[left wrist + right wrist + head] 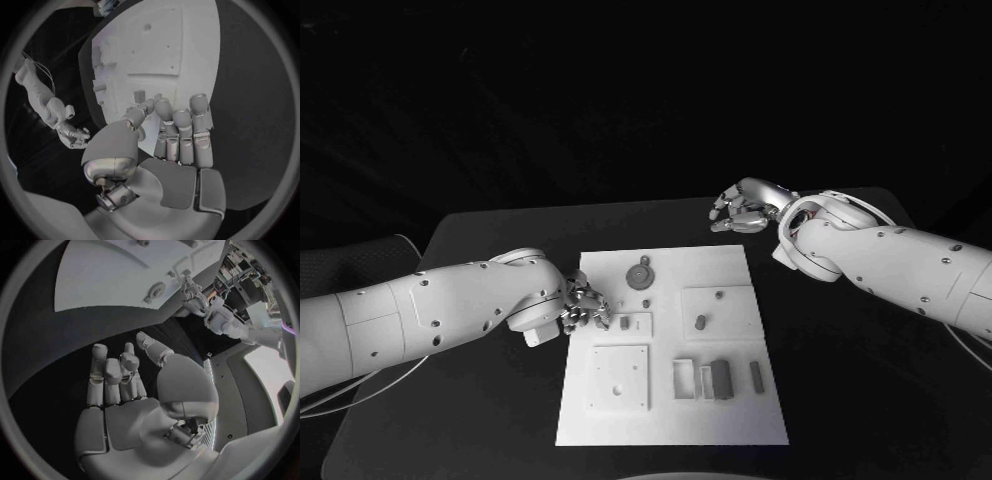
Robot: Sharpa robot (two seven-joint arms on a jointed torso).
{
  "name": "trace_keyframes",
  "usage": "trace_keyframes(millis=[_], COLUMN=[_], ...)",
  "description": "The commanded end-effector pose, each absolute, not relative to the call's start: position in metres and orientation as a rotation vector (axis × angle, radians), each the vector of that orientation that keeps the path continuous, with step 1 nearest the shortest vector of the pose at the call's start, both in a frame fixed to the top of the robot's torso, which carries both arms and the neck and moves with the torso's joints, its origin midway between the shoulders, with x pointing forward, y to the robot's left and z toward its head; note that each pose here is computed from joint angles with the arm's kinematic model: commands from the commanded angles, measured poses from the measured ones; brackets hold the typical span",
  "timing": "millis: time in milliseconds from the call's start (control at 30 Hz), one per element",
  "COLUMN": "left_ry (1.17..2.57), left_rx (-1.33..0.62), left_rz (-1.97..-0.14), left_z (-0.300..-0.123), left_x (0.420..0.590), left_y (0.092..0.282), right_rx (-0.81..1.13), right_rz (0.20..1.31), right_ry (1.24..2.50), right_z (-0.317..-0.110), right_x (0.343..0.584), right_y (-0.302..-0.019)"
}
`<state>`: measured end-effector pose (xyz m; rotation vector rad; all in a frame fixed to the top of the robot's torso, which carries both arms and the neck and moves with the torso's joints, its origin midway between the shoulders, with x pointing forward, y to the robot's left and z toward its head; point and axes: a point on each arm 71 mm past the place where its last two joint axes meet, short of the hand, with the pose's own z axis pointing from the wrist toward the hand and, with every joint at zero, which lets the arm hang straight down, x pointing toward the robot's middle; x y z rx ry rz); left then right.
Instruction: Assemble the parts on the task board
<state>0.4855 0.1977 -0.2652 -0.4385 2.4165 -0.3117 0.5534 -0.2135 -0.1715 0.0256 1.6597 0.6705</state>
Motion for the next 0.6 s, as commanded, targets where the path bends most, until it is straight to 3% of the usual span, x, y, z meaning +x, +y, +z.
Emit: trace_keyframes(millis=[33, 600], left_ry=[2.443, 2.471], left_rx=[-0.385, -0.346], left_rz=[-0.254, -0.237], left_z=[-0.2728, -0.2744], left_x=[0.4830, 0.4818], left_y=[0.2022, 0.2007], right_rx=[0.018, 0.015], right_rz=[0.675, 0.677], right_ry=[1.670, 1.677], right_z=[-0.1722, -0.1723], right_x=[0.5528, 0.5520], right_y=[-0.2129, -0.2125])
